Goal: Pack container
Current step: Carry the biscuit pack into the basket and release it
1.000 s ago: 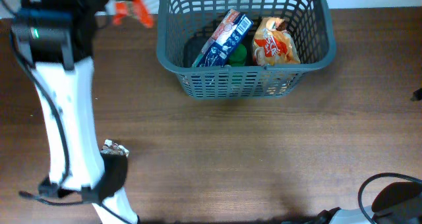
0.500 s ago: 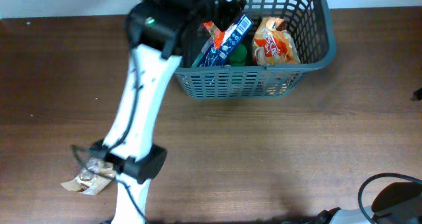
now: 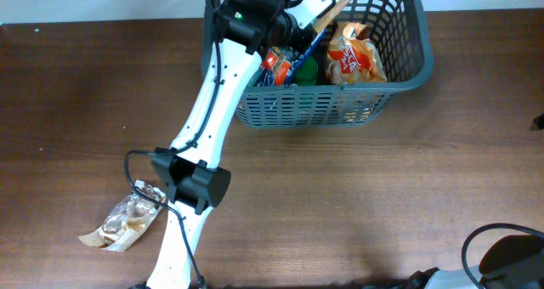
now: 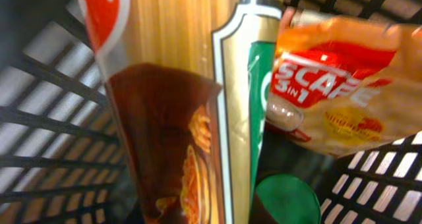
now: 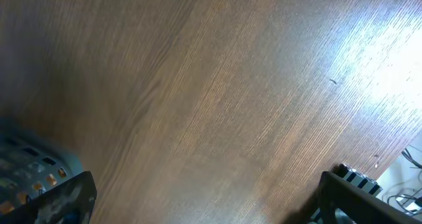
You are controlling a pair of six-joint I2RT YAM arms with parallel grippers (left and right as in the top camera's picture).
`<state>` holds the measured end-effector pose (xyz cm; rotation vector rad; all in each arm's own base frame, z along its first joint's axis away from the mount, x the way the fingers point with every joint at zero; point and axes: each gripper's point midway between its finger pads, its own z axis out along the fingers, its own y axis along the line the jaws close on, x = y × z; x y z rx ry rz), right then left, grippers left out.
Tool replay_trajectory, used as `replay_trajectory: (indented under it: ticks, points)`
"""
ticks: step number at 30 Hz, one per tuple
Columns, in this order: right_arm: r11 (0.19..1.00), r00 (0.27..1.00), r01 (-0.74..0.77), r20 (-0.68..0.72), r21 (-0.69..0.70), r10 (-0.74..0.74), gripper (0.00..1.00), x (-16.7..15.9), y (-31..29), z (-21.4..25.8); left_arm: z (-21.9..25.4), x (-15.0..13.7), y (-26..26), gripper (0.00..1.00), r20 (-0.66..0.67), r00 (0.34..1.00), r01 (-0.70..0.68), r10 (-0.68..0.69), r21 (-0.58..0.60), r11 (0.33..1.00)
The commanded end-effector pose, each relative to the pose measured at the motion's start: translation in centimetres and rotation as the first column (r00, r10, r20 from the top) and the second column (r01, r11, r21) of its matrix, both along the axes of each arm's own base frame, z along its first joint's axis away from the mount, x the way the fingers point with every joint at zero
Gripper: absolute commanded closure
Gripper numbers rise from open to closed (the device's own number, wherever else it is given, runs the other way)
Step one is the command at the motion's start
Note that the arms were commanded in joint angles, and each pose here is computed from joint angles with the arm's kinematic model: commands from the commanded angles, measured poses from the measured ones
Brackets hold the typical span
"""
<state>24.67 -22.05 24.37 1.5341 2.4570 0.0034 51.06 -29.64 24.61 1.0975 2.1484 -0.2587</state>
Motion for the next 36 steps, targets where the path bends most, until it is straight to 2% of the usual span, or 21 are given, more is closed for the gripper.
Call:
replay_trajectory:
  ticks: [1,3,4,5,6,7,8,10,14,18,20,24,28,33,36]
  points:
    - [1.000,1.000,0.016,0.008,-0.005,-0.016,0.01,-0.3,0.0,0.3,0.6,-0.4,-0.1,0.98,-0.001,1.000,0.025,-0.025,-0.016,1.000]
    - [1.000,1.000,0.016,0.008,-0.006,-0.016,0.01,-0.3,0.0,0.3,-0.1,-0.6,0.0,0.98,-0.025,0.999,0.025,-0.025,-0.004,1.000]
    - [1.000,1.000,0.016,0.008,-0.006,-0.016,0.01,-0.3,0.0,0.3,-0.2,-0.8,0.1,0.87,-0.032,0.999,0.023,-0.023,0.002,1.000]
    - [1.000,1.000,0.016,0.008,-0.006,-0.016,0.01,-0.3,0.0,0.3,-0.4,-0.8,0.2,0.53,-0.037,0.999,0.023,-0.022,0.005,1.000]
    - [1.000,1.000,0.016,0.008,-0.006,-0.016,0.01,-0.3,0.0,0.3,-0.4,-0.8,0.2,0.30,-0.037,0.999,0.023,-0.022,0.005,1.000]
    - [1.000,1.000,0.016,0.008,-0.006,-0.016,0.01,-0.3,0.0,0.3,-0.3,-0.8,0.1,0.13,-0.034,0.999,0.022,-0.022,0.005,1.000]
    - [1.000,1.000,0.016,0.008,-0.005,-0.016,0.01,-0.3,0.0,0.3,-0.3,-0.6,0.3,0.13,-0.025,1.000,0.015,-0.014,0.010,1.000]
    - [1.000,1.000,0.016,0.008,-0.005,-0.016,0.01,-0.3,0.0,0.3,-0.2,-0.1,0.7,0.03,-0.004,1.000,-0.008,0.008,0.029,1.000]
    - [1.000,1.000,0.016,0.008,-0.006,-0.016,0.01,-0.3,0.0,0.3,2.6,0.4,1.7,0.01,0.078,0.996,-0.055,0.052,0.037,0.998]
    - [1.000,1.000,0.016,0.008,-0.006,-0.016,0.01,-0.3,0.0,0.3,10.7,-0.3,3.7,0.01,0.260,0.958,-0.121,0.121,-0.016,0.992]
    - [1.000,1.000,0.016,0.008,-0.005,-0.016,0.01,-0.3,0.0,0.3,16.9,-3.3,5.4,0.01,0.352,0.925,-0.123,0.142,-0.075,0.990]
    - [1.000,1.000,0.016,0.008,-0.006,-0.016,0.01,-0.3,0.0,0.3,21.0,-6.7,9.3,0.01,0.408,0.886,-0.216,0.221,-0.059,0.975]
    - [1.000,1.000,0.016,0.008,-0.005,-0.016,0.01,-0.3,0.0,0.3,21.6,-8.8,14.0,0.01,0.352,0.851,-0.389,0.390,-0.076,0.918]
    - [1.000,1.000,0.016,0.008,-0.005,-0.016,0.01,-0.3,0.0,0.3,20.4,-11.1,20.6,0.01,0.207,0.762,-0.608,0.613,-0.096,0.788]
    - [1.000,1.000,0.016,0.008,-0.005,-0.016,0.01,-0.3,0.0,0.3,20.6,-11.9,22.9,0.01,0.158,0.709,-0.673,0.687,-0.138,0.726]
